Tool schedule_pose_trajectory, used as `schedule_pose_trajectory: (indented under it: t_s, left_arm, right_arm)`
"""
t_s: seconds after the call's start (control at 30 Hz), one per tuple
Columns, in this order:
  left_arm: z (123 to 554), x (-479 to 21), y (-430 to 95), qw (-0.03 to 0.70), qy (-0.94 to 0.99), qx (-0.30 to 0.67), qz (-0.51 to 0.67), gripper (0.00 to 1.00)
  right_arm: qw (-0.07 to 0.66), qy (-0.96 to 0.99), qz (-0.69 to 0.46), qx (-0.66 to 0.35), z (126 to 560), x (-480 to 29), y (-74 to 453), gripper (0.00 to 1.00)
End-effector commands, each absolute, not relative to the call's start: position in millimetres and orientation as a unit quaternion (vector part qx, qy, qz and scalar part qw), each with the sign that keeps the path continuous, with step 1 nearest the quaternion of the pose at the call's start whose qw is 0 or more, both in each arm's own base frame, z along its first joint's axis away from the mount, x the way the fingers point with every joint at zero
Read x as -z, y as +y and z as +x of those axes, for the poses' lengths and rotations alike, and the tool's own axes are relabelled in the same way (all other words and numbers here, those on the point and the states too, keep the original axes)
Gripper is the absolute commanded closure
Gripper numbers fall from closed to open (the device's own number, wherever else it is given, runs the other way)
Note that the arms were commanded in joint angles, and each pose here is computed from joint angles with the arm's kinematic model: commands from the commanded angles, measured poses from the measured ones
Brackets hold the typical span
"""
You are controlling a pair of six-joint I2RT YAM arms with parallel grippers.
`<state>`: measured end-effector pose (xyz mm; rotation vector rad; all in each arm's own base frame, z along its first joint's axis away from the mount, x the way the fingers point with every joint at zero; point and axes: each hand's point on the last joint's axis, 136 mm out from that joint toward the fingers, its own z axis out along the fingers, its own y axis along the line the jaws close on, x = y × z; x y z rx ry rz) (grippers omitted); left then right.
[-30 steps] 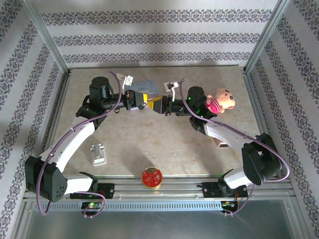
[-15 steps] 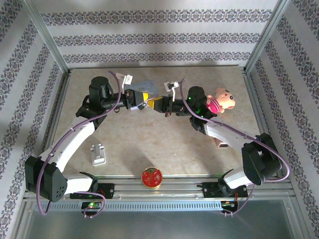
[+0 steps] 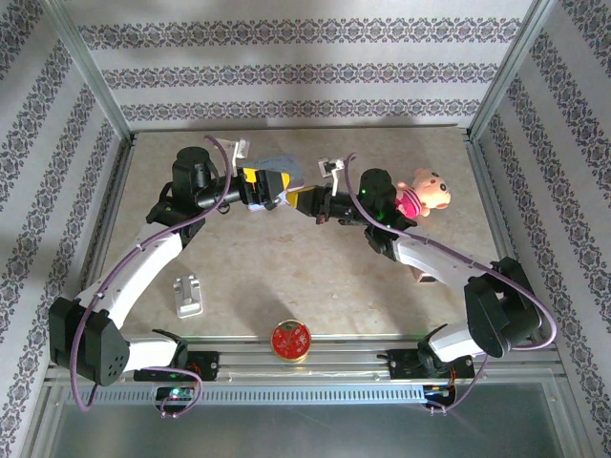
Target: Unlock the padlock with the key
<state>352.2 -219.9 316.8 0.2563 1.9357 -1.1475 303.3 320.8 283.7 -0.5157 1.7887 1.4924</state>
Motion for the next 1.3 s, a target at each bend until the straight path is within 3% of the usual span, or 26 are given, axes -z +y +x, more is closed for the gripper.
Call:
schedule_pose_trajectory:
  t_s: [0.0, 0.3, 0.53, 0.87, 1.27]
  left_arm:
    - [364.8, -316.4, -195.4, 0.461, 0.794, 0.392, 0.060, 0.01]
    - [378.5, -269.1, -179.8, 0.432, 0.855, 0.286, 0.021, 0.01]
    - [385.6, -192.3, -184.4, 0.375, 0.910, 0.169, 0.051, 0.06]
    - [399.8, -97.4, -207.1, 0.304, 0.942, 0.082, 0.114, 0.06]
    - [443.7, -60.4, -206.8, 0.306, 0.945, 0.002, 0.119, 0.05]
  right_arm:
    - [0.388, 0.739, -0.155, -0.529, 316.7, -265.4, 301.1, 1.00]
    - [0.381, 0.830, -0.070, -0.402, 324.2, -208.8, 255.1, 1.00]
    - [0.385, 0.859, 0.010, -0.337, 326.6, -183.8, 212.9, 1.00]
    - [0.402, 0.858, 0.051, -0.315, 323.5, -181.5, 187.6, 1.00]
    - [0.425, 0.847, 0.070, -0.310, 316.0, -187.2, 172.7, 1.00]
